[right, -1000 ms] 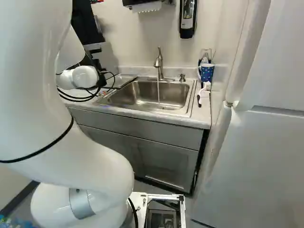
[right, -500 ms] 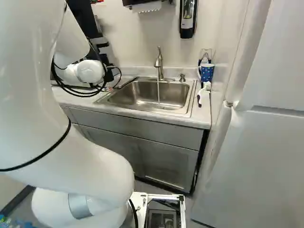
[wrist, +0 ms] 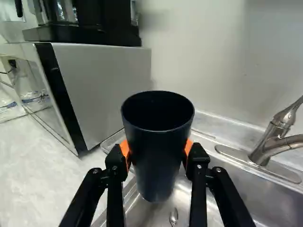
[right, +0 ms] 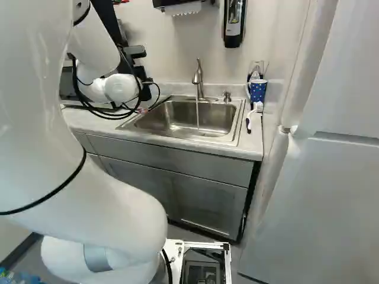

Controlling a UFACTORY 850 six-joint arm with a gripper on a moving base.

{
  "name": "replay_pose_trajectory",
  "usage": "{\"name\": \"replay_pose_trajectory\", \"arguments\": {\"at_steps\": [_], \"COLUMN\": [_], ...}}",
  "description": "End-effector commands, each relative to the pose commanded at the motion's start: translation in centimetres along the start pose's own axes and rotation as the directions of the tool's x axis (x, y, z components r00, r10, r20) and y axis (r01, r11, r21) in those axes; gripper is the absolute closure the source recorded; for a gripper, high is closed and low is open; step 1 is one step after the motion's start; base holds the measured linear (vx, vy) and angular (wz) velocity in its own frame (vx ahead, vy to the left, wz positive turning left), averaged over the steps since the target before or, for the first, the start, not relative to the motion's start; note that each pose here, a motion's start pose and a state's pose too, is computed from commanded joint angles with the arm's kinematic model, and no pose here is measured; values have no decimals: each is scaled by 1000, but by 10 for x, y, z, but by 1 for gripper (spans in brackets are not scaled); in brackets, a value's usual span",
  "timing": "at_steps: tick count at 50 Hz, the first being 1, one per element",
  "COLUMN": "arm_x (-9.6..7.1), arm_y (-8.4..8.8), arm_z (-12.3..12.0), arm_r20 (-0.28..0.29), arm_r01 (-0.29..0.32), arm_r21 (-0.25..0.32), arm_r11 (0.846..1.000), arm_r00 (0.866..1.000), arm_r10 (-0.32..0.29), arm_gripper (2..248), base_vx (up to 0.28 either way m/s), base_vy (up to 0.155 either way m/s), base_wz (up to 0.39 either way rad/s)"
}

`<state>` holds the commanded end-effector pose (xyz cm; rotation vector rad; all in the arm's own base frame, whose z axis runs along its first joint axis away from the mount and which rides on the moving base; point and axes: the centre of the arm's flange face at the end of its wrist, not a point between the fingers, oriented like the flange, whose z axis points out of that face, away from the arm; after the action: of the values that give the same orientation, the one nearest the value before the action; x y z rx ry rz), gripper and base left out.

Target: Rinse the cup and place it in the tray

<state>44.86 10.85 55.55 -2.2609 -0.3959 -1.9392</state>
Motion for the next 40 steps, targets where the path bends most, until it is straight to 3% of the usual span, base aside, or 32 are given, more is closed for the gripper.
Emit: {"name": "replay_pose_trajectory", "arguments": {"at_steps": [17, 40], "arm_x": [-17, -39], "arm_y": [24, 55], "arm_z": [4, 0], "arm_r20": [34, 20], "arm_r01": [-11, -25], "arm_r21": [-52, -118], "arm_r11": [999, 993], "arm_r00": [999, 999], "arm_r10": [12, 27], "arm_gripper": [126, 126], "base_vx": [0, 0], "base_vy": [0, 0], "base_wz": [0, 0]}}
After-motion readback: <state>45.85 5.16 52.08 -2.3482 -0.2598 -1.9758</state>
